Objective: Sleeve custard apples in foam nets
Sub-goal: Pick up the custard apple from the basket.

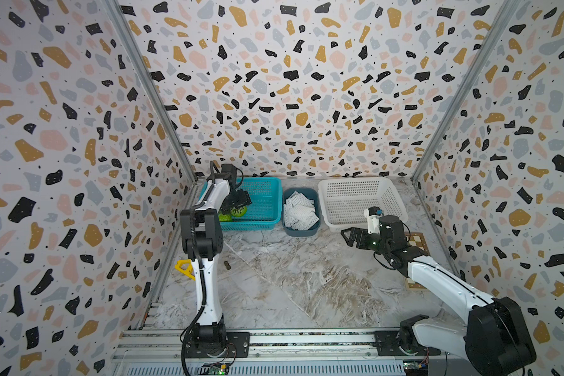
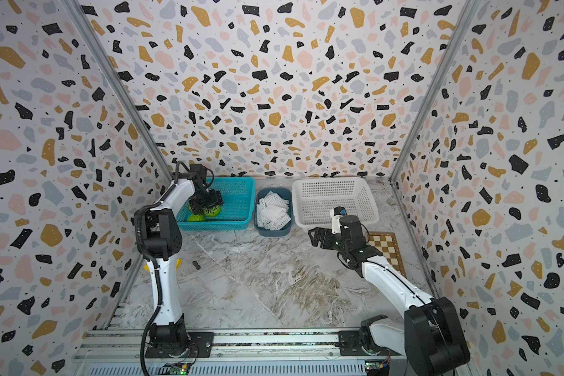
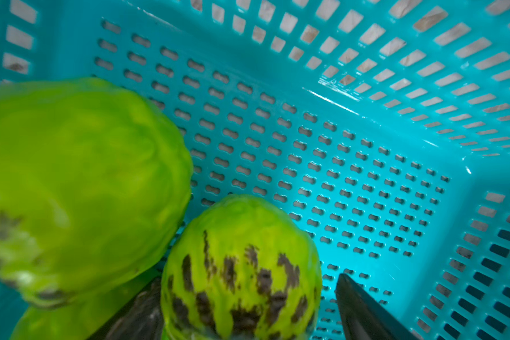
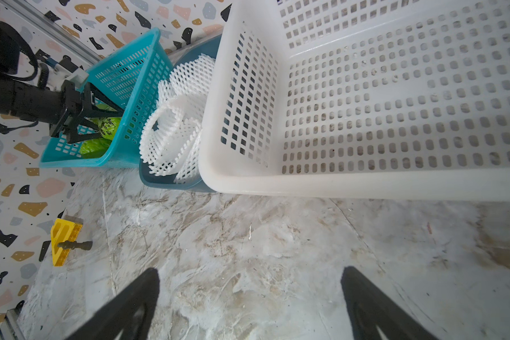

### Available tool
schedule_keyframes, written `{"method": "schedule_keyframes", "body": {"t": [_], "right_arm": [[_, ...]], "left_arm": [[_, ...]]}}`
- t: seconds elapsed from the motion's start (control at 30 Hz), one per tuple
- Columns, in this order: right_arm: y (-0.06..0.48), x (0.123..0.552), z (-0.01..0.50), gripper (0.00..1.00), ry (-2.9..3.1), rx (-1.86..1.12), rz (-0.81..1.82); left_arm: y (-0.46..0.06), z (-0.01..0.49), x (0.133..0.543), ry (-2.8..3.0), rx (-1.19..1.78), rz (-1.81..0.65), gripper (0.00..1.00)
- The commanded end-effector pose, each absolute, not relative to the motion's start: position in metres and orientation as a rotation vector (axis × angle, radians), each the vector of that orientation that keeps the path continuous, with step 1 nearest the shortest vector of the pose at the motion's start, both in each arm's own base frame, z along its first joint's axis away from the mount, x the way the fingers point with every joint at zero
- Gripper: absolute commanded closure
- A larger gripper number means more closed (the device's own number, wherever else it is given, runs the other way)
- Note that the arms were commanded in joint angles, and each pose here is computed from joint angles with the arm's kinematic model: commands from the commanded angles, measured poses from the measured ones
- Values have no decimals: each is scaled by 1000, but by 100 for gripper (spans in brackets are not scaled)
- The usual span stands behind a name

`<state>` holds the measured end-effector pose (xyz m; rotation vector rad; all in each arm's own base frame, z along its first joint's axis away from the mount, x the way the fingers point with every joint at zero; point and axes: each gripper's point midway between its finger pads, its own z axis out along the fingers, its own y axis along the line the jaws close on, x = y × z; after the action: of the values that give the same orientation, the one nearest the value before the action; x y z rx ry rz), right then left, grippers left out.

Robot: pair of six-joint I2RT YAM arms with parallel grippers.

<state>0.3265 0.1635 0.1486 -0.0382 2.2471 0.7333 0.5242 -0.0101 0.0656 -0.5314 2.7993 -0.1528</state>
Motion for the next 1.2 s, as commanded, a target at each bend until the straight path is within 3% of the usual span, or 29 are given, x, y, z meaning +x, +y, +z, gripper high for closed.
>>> {"method": "schedule_keyframes", "body": {"t": [0.0, 0.27, 0.53, 0.9, 1.17], "right_arm": [[167, 327, 151, 2, 2234, -46, 747], [165, 326, 149, 2, 2241, -39, 741], [165, 325, 148, 2, 2244, -38, 739], [167, 315, 172, 2, 2178, -86, 779], [190, 292, 220, 1, 1997, -280, 931]], "left_arm": [[-16, 61, 522, 2834, -508, -167, 14], [-16, 59, 521, 2841, -504, -156, 19], [-21, 70, 520, 2834, -483, -199, 35], [-57, 167, 509, 2661, -368, -407, 38], [-130, 234, 454, 2552, -152, -750, 38]]}}
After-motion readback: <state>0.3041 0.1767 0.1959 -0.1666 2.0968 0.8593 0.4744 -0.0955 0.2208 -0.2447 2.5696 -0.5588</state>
